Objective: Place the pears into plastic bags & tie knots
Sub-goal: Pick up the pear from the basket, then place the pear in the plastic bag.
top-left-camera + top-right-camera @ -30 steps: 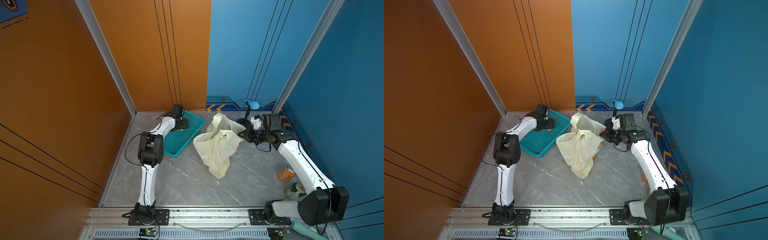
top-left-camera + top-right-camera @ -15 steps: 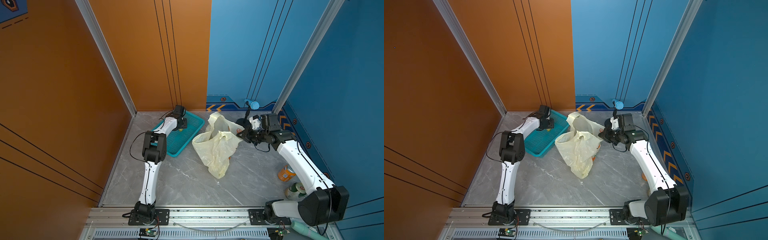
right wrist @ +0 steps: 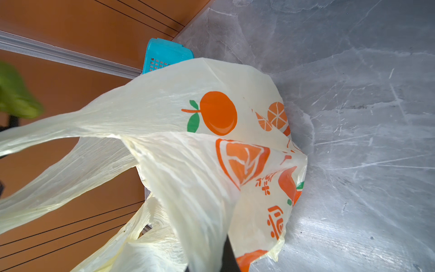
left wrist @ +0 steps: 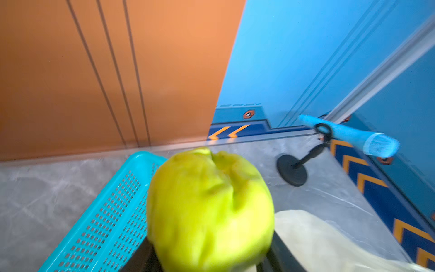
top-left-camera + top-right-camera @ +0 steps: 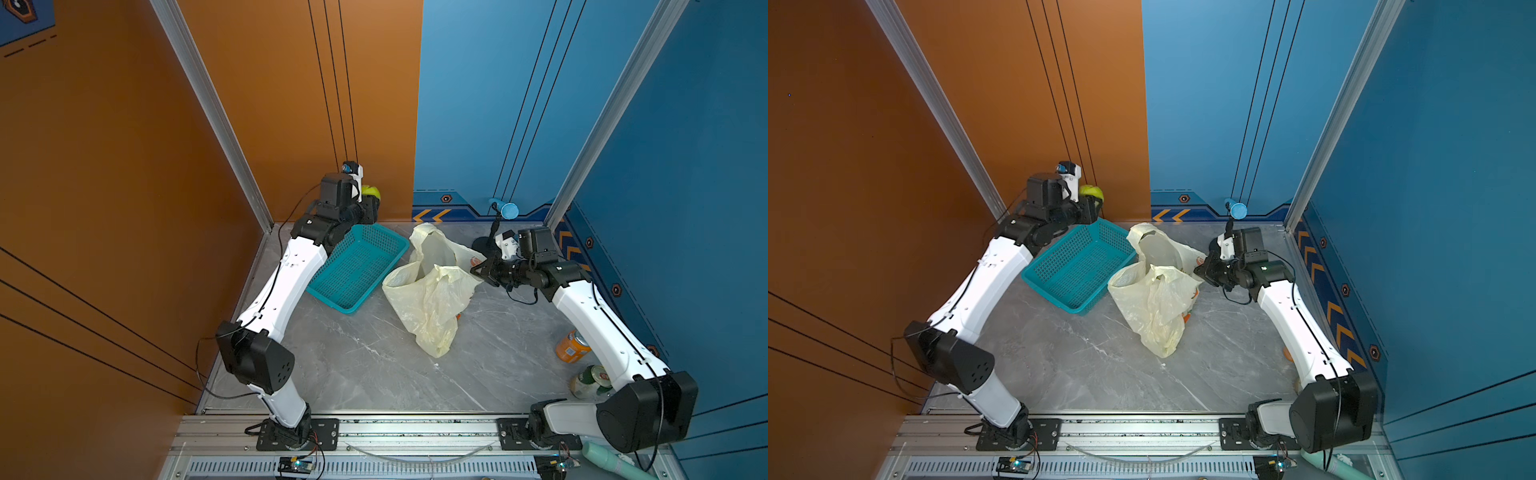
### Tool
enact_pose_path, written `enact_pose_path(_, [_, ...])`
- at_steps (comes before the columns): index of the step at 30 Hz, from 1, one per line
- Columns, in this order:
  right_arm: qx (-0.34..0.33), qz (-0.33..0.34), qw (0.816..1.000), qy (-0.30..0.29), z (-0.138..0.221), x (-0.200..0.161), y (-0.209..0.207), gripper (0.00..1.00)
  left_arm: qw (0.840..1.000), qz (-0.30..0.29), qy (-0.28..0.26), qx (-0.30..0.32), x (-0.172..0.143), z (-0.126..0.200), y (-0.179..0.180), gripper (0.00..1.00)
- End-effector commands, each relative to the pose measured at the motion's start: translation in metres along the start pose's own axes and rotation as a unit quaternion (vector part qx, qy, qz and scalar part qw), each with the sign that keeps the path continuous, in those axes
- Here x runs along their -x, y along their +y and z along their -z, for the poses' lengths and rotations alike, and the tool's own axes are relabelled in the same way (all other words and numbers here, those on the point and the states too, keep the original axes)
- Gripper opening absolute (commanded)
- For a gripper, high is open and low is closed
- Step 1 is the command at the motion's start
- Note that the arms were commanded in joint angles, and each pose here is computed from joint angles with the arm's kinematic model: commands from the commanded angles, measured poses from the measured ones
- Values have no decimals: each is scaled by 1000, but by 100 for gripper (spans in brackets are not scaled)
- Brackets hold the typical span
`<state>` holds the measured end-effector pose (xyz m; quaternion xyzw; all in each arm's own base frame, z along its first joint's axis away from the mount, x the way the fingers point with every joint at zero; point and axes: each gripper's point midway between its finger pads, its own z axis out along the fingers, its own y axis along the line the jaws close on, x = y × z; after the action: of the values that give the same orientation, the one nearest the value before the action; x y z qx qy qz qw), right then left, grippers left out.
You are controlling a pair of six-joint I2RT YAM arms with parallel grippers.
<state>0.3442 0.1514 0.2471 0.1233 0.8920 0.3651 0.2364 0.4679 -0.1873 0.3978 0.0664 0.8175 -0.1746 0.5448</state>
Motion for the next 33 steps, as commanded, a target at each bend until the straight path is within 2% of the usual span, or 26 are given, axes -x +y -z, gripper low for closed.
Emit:
enact_pose_path(1, [8, 4, 1000, 1, -4, 0, 6, 0, 997, -56, -2, -55, 5, 21, -50, 35])
enact_pose_path(4, [10, 7, 1000, 3, -5, -1, 8, 0, 991, -85, -25, -99, 15, 46, -101, 35])
enact_pose_path(7, [10, 9, 1000, 4, -5, -2, 10, 0, 982, -112, -25, -147, 10, 63, -151, 35])
enact_pose_path(10, [10, 10, 1000, 3, -5, -3, 10, 0, 974, -145, -8, -177, -9, 69, -189, 35])
enact_pose_path(13, [10, 10, 1000, 4, -5, -3, 11, 0, 968, -184, 19, -171, -36, 60, -210, 34])
enact_pose_path(16, [9, 9, 1000, 5, -5, -4, 11, 0, 961, -207, 62, -170, -68, 47, -219, 34])
enact_pose_path(21, [9, 9, 1000, 4, -5, -4, 11, 0, 956, -219, 133, -144, -122, 14, -207, 33])
enact_pose_path(24, [7, 9, 1000, 4, -5, -4, 10, 0, 951, -219, 166, -142, -145, 7, -205, 34])
enact_pose_path(27, [4, 9, 1000, 4, -6, -3, 8, 0, 952, -212, 175, -134, -151, 8, -198, 38])
enact_pose_path(29, [3, 9, 1000, 6, -7, -3, 7, 0, 955, -208, 169, -130, -145, 13, -194, 48])
enact_pose_path(31, [3, 8, 1000, 6, -6, -3, 8, 0, 956, -205, 159, -134, -136, 20, -195, 51])
enact_pose_path(33, [5, 9, 1000, 6, -6, -3, 9, 0, 959, -198, 148, -142, -125, 29, -195, 60])
